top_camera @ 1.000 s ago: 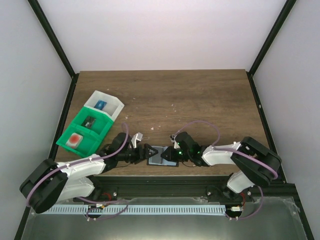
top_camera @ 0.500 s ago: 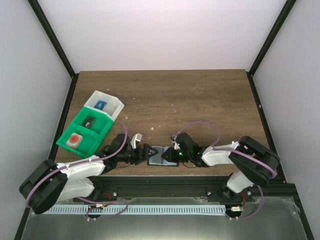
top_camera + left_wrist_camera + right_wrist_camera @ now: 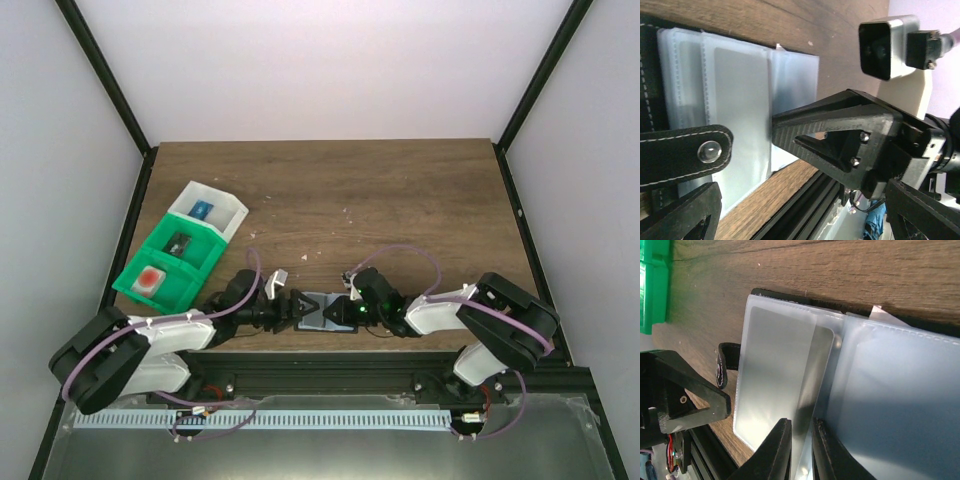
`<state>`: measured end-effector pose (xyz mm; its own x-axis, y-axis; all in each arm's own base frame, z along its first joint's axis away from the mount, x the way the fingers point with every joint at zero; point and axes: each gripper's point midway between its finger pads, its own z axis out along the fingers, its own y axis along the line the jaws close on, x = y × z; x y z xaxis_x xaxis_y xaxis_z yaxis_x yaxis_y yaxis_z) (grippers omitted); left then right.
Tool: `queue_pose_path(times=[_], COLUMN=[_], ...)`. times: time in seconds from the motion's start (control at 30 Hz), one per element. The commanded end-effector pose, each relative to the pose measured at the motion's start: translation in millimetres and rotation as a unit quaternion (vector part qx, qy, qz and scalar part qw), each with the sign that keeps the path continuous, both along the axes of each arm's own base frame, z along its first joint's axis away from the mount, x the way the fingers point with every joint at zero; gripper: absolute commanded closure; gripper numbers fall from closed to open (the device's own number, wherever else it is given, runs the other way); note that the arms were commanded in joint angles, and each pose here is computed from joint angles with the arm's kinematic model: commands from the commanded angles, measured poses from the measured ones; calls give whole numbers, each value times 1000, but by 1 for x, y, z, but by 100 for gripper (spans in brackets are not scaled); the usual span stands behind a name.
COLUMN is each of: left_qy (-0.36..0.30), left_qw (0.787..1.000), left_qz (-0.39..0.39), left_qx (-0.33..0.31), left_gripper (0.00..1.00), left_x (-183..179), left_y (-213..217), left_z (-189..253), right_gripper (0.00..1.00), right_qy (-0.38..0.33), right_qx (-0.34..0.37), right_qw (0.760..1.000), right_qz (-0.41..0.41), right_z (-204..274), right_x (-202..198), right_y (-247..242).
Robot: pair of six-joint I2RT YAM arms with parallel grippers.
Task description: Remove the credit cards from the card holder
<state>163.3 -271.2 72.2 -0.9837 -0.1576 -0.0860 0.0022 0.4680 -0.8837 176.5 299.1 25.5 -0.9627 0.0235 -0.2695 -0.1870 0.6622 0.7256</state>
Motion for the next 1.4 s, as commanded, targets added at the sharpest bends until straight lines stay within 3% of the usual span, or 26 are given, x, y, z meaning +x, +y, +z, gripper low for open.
queue_pose_path(times=[0.0,0.27,1.37], left_qy=[-6,-16,-35], left_qw=[1000,999,999], left_qz=[-7,-7,-19], left_qx=[-1,31,-11], left_gripper=[9,9,10], left_x=[0,4,5], left_y=[-3,0,-9], left_z=[-2,-12,17], right_gripper=[86,86,86], right_qy=[14,17,27], right_qx=[-17,-16,-17], right_qw=[1000,1000,999], right_qz=[3,4,7], right_z=[-11,-12,-18], right_x=[-9,-10,-12], right_y=[-7,-7,-5])
